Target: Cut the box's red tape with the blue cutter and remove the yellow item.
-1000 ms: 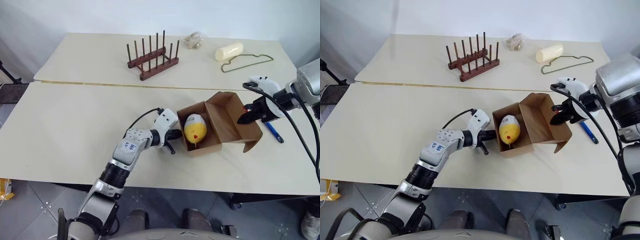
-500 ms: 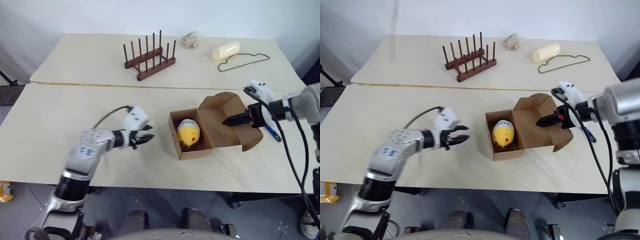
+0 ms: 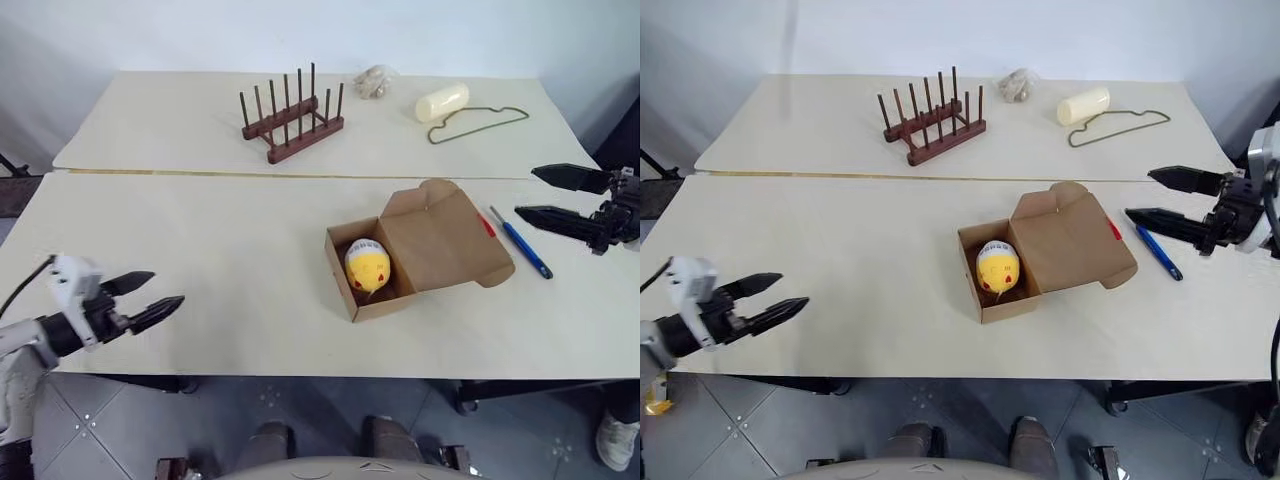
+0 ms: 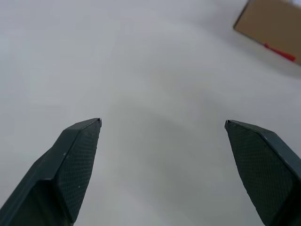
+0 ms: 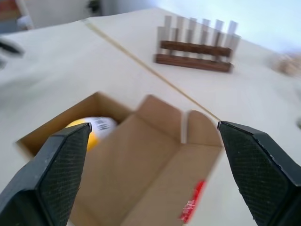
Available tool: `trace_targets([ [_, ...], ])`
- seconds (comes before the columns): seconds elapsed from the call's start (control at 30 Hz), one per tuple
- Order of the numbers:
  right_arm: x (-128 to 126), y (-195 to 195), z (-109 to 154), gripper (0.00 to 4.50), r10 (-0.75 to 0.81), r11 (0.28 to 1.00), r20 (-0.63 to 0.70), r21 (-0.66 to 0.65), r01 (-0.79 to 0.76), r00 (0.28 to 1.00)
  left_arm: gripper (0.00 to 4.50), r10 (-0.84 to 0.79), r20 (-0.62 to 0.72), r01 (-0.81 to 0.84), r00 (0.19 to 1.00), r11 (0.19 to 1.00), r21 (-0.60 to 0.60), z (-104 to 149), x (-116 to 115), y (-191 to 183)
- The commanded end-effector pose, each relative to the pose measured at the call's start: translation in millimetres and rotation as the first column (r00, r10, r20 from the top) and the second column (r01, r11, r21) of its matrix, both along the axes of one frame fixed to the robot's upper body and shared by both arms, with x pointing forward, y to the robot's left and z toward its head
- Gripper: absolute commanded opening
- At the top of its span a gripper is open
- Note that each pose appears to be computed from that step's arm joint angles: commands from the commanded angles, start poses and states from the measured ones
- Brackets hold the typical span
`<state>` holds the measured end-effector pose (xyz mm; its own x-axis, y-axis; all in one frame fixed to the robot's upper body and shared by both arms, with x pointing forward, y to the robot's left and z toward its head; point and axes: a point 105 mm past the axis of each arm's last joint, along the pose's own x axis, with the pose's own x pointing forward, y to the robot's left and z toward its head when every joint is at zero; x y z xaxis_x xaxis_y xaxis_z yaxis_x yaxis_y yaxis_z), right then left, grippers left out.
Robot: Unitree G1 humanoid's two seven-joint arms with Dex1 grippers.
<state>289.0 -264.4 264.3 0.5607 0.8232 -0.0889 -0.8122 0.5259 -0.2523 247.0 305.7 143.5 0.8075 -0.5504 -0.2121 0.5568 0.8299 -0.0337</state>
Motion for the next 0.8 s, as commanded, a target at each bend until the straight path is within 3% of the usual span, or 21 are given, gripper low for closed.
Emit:
trace_targets([
  [0.03, -29.6, 4.3, 8.2, 4.5, 0.074, 0.989, 0.115, -0.132, -0.059, 0.991, 4.47, 0.047, 0.027, -0.047, 0.999, 0.999, -0.005, 10.5, -14.5, 26.9],
  [0.2, -52.0, 0.0, -0.7, 4.5, 0.026, 0.988, 0.088, -0.151, -0.012, 0.996, 4.47, -0.158, -0.009, 0.158, 0.987, 0.987, -0.026, 28.6, 6.4, -17.7],
  [0.27, -56.9, 1.5, -5.4, 4.5, 0.015, 0.99, 0.089, -0.14, -0.002, 0.996, 4.47, -0.317, 0.005, 0.317, 0.948, 0.948, 0.031, 43.5, 28.7, -58.9],
  [0.37, -58.9, 8.3, -12.1, 4.5, 0.009, 0.993, 0.091, -0.116, 0.001, 0.996, 4.47, -0.555, -0.015, 0.555, 0.832, 0.829, 0.069, 69.3, 53.1, -128.7],
  [0.43, -58.3, 14.4, -15.7, 4.5, 0.015, 0.996, 0.091, -0.089, -0.007, 0.996, 4.47, -0.731, -0.038, 0.729, 0.681, 0.672, 0.129, 92.5, 65.5, -193.5],
  [0.5, -58.0, 18.3, -17.9, 4.5, 0.02, 0.997, 0.088, -0.071, -0.014, 0.996, 4.47, -0.797, -0.078, 0.794, 0.599, 0.579, 0.185, 104.9, 70.1, -228.6],
  [0.67, -65.3, 27.9, -30.7, 4.5, 0.046, 0.997, 0.046, -0.056, -0.043, 0.998, 4.47, -0.867, -0.198, 0.867, 0.457, 0.384, 0.317, 104.9, 77.3, -292.5],
  [0.8, -69.4, 26.3, -39.9, 4.5, 0.021, 0.998, 0.026, -0.059, -0.02, 0.999, 4.47, -0.871, -0.289, 0.875, 0.396, 0.263, 0.407, 87.9, 81.0, -313.1],
])
